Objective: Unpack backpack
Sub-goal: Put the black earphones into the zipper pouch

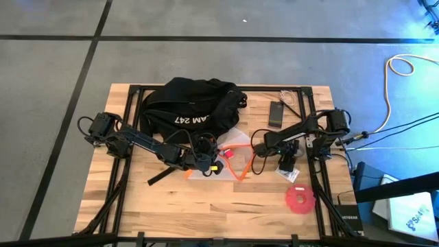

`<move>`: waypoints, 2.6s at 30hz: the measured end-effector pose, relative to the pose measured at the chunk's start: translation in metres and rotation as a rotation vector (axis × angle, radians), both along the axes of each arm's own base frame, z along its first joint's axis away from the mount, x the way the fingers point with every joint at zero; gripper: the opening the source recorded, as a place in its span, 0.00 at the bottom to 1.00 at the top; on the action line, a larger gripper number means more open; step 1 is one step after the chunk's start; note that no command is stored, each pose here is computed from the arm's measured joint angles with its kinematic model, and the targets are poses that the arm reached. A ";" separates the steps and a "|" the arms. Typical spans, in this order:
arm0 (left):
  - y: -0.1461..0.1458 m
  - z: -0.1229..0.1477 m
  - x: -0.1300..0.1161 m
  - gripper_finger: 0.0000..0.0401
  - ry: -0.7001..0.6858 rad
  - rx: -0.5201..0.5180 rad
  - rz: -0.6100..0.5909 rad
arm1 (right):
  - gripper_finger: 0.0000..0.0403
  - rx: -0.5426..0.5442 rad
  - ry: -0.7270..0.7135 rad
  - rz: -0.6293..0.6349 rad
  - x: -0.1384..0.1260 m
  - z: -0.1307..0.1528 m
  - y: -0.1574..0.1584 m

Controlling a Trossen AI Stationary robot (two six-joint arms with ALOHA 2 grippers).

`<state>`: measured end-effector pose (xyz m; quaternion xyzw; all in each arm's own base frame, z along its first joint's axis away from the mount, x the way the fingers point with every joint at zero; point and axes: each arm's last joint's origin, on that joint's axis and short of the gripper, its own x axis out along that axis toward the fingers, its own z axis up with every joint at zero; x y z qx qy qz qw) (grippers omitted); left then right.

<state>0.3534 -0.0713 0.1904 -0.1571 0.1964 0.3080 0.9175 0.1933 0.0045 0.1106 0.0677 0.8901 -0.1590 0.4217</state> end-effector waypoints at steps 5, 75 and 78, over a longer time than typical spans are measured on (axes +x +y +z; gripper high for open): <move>0.000 0.000 0.000 0.00 0.000 0.000 0.000 | 0.49 0.021 -0.019 0.040 0.001 -0.001 0.000; 0.000 0.000 0.000 0.00 0.002 0.001 0.000 | 0.00 0.193 -1.028 0.306 0.071 0.171 0.103; 0.000 -0.001 0.000 0.00 0.006 0.002 -0.001 | 0.00 0.215 -1.194 0.360 0.069 0.187 0.116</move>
